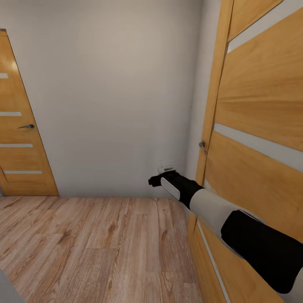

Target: Move the two storage containers from the living room to the garage. In the garage, place one container on the floor and stack the other container on top of it (either order is fine).

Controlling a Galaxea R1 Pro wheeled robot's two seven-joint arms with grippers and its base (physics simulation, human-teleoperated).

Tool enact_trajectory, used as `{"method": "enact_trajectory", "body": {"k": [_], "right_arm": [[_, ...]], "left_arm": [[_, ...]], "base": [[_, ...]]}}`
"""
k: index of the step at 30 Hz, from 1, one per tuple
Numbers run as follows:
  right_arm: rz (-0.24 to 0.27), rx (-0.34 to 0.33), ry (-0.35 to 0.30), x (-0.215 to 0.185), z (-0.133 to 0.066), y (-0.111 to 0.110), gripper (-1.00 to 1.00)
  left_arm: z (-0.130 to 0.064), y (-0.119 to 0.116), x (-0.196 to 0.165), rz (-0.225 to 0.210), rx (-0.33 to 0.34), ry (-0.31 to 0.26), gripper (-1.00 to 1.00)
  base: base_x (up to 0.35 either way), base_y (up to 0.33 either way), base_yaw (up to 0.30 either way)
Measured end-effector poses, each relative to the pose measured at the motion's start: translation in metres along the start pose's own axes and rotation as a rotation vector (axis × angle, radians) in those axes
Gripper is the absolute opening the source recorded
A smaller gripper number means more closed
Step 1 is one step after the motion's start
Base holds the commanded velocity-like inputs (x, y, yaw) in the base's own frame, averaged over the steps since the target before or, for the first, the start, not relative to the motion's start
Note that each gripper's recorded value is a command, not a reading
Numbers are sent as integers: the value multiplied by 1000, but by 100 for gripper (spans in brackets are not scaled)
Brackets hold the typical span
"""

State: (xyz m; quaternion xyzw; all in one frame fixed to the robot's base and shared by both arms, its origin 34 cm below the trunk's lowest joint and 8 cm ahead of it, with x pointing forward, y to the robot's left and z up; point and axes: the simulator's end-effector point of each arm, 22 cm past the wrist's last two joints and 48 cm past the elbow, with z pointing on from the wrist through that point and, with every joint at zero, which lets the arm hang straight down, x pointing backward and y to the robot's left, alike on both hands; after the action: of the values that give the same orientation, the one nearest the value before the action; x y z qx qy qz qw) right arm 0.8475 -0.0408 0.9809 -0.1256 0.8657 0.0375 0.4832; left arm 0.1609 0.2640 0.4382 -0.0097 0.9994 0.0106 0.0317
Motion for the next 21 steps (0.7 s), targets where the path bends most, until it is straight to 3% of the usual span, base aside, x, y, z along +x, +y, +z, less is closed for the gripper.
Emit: {"method": "enact_trajectory", "body": {"k": [13, 16, 21], "right_arm": [[19, -26, 143, 108, 17, 17, 100], [27, -38, 227, 178, 20, 28, 100], [-7, -30, 260, 232, 21, 33, 100]], "left_arm": [[0, 0, 0, 0, 1, 0, 100], [0, 0, 0, 0, 1, 0, 100], [0, 0, 0, 0, 1, 0, 100]], "base": [[0, 0, 0], [0, 0, 0], [0, 0, 0]]}}
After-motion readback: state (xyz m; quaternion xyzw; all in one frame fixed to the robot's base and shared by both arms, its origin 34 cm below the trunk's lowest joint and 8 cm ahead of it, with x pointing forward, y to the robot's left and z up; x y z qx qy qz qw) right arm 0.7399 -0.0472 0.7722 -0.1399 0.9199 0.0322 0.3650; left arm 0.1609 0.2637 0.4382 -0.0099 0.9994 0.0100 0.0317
